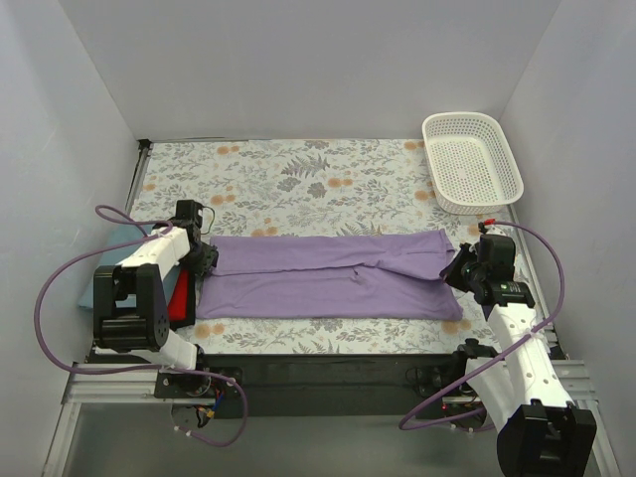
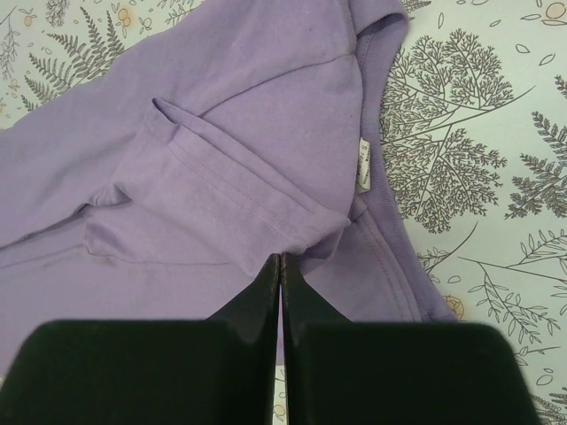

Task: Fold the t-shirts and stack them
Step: Fold the tshirt

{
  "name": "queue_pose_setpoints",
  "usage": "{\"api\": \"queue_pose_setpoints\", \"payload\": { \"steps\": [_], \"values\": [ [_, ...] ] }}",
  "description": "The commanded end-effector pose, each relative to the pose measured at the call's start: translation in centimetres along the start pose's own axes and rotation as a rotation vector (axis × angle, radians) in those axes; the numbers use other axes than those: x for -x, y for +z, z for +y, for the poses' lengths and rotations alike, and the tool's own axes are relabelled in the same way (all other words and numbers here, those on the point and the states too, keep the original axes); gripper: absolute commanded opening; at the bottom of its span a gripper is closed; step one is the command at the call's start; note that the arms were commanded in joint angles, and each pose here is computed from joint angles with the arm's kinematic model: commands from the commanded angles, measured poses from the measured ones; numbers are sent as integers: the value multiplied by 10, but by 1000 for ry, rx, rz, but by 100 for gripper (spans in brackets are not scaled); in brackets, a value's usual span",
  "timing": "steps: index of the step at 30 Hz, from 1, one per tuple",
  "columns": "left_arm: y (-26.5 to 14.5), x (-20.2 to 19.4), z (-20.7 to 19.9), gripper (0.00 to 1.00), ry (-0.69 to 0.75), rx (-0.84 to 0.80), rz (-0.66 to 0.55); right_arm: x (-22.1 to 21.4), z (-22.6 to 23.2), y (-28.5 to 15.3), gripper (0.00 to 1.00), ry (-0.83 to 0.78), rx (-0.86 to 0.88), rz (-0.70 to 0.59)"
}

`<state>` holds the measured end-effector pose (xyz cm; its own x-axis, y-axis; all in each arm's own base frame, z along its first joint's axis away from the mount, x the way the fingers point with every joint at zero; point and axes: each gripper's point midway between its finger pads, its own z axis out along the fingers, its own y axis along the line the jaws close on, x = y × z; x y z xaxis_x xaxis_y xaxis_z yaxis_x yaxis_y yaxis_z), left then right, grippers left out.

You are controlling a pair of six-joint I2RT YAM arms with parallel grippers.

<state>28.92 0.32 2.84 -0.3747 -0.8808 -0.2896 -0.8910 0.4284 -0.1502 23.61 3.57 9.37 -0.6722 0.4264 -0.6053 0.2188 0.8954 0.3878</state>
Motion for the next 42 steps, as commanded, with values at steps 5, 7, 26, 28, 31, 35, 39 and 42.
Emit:
{"api": "queue_pose_setpoints", "payload": {
  "steps": [5, 7, 26, 28, 31, 35, 39, 42],
  "values": [
    [-3, 9, -12, 17, -3, -28, -29, 14, 10, -2, 1, -6, 41, -46],
    [-2, 9, -12, 7, 2, -30, -26, 15, 10, -2, 1, -8, 42, -47],
    [-34, 50, -31, 0, -17, -76, -129, 45, 27, -18, 1, -13, 74, -119],
    [-34, 52, -30, 0, -24, -79, -127, 49, 28, -21, 1, -16, 76, -126],
    [-34, 55, -29, 0, -31, -81, -127, 55, 31, -27, 1, -19, 76, -141],
    [-34, 58, -29, 0, -39, -84, -126, 59, 33, -33, 1, -22, 81, -156],
    [-33, 57, -28, 0, -39, -88, -120, 57, 32, -36, 1, -19, 75, -157],
    [-31, 54, -26, 0, -35, -89, -112, 55, 30, -37, 1, -20, 67, -159]
  ]
}}
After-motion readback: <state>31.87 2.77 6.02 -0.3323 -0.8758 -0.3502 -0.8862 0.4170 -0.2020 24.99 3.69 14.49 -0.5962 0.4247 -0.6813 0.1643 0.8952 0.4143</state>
